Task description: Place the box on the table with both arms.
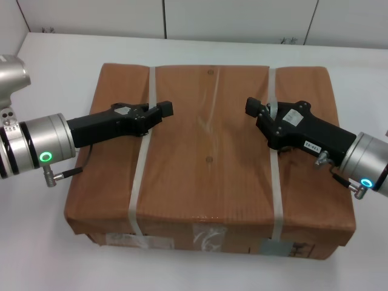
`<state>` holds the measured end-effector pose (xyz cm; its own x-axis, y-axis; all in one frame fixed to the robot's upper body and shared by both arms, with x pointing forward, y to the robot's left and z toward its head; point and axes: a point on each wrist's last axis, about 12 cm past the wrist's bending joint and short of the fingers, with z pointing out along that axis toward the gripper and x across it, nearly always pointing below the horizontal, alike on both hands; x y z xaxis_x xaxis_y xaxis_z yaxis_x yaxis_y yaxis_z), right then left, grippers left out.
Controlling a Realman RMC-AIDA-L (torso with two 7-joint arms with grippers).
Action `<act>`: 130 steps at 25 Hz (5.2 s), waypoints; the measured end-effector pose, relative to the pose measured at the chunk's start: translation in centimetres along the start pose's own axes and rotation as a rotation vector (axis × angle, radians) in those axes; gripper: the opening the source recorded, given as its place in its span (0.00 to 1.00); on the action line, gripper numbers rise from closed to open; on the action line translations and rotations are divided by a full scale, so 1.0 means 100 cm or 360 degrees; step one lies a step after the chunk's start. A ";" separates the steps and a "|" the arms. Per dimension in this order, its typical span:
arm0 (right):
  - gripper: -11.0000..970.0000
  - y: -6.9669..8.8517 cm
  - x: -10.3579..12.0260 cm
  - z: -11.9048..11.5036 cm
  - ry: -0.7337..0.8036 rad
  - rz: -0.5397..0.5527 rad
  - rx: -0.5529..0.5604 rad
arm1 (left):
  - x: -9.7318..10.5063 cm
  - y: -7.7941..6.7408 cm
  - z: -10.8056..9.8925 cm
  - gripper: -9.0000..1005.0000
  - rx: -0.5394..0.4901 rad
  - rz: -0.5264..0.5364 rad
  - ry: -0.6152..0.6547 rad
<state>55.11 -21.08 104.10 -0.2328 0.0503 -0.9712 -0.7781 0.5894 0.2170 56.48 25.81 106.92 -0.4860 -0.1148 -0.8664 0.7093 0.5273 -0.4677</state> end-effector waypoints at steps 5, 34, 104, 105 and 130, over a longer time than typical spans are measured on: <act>0.03 0.000 0.000 0.000 0.0000 0.0000 0.0000 | 0.000 0.000 0.000 0.04 0.0000 0.0000 0.0000; 0.06 -0.002 0.007 0.007 0.0107 0.0037 0.0064 | 0.011 0.002 0.008 0.04 -0.0090 0.0038 0.0054; 0.60 -0.021 0.044 0.021 0.0540 0.0404 0.0632 | 0.051 0.030 0.026 0.60 -0.0645 0.0214 0.0430; 0.60 -0.022 0.045 0.017 0.0521 0.0415 0.0643 | 0.051 0.030 0.026 0.60 -0.0645 0.0213 0.0426; 0.60 -0.012 -0.005 -0.062 0.0058 -0.0110 -0.0096 | 0.019 -0.027 -0.026 0.60 0.0245 0.0394 -0.0154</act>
<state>52.54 -26.85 104.90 -0.1974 -0.0189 -0.9801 -0.8267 0.5406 0.1561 52.26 26.35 106.98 -0.2427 -0.0824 -0.9666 0.8729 0.4162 -0.2547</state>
